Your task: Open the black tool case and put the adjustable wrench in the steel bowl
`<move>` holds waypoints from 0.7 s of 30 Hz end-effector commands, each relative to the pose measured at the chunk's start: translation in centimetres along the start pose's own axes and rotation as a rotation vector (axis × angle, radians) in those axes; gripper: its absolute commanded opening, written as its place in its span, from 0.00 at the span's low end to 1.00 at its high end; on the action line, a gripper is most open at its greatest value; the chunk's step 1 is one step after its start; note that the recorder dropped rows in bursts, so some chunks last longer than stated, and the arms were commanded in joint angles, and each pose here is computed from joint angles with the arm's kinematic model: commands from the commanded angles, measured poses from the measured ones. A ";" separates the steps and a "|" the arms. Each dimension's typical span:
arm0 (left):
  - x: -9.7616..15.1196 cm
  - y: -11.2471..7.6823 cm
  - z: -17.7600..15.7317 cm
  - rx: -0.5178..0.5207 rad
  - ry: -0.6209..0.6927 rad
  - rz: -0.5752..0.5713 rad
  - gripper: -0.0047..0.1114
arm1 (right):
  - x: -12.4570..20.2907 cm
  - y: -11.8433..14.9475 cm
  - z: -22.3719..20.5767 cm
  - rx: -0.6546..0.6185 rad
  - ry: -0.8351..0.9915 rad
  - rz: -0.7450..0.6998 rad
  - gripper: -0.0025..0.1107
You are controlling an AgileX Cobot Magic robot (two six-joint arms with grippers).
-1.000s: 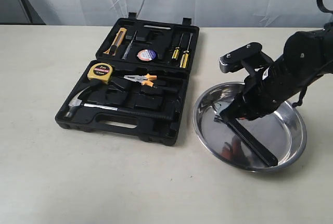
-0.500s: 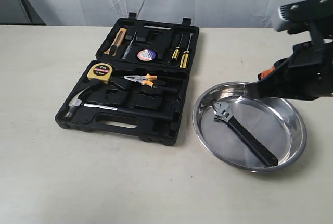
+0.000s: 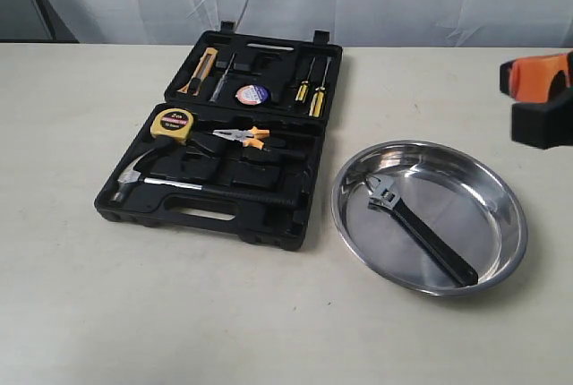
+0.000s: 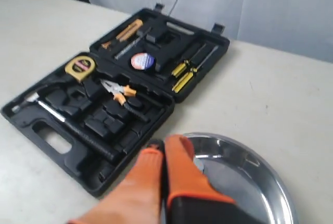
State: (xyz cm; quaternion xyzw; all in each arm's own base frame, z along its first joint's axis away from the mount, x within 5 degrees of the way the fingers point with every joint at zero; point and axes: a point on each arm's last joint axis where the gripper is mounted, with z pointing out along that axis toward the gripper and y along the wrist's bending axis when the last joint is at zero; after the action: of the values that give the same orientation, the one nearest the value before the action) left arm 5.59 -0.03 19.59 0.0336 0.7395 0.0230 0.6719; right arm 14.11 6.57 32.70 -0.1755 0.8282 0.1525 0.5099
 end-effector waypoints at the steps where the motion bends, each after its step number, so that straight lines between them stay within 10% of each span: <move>1: -0.1 0.0 0.0 0.001 -0.004 -0.002 0.04 | -0.4 -0.1 -3.4 0.028 -0.138 0.031 0.02; 21: -0.1 0.0 0.0 0.001 -0.004 -0.002 0.04 | 4.3 -1.3 -7.5 0.278 -0.237 -0.016 0.02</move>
State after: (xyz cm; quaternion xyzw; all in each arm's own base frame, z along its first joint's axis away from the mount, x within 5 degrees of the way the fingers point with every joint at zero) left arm 5.59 -0.03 19.59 0.0336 0.7395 0.0230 0.6719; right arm 7.45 2.01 33.69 -0.0892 0.7691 0.0819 0.6275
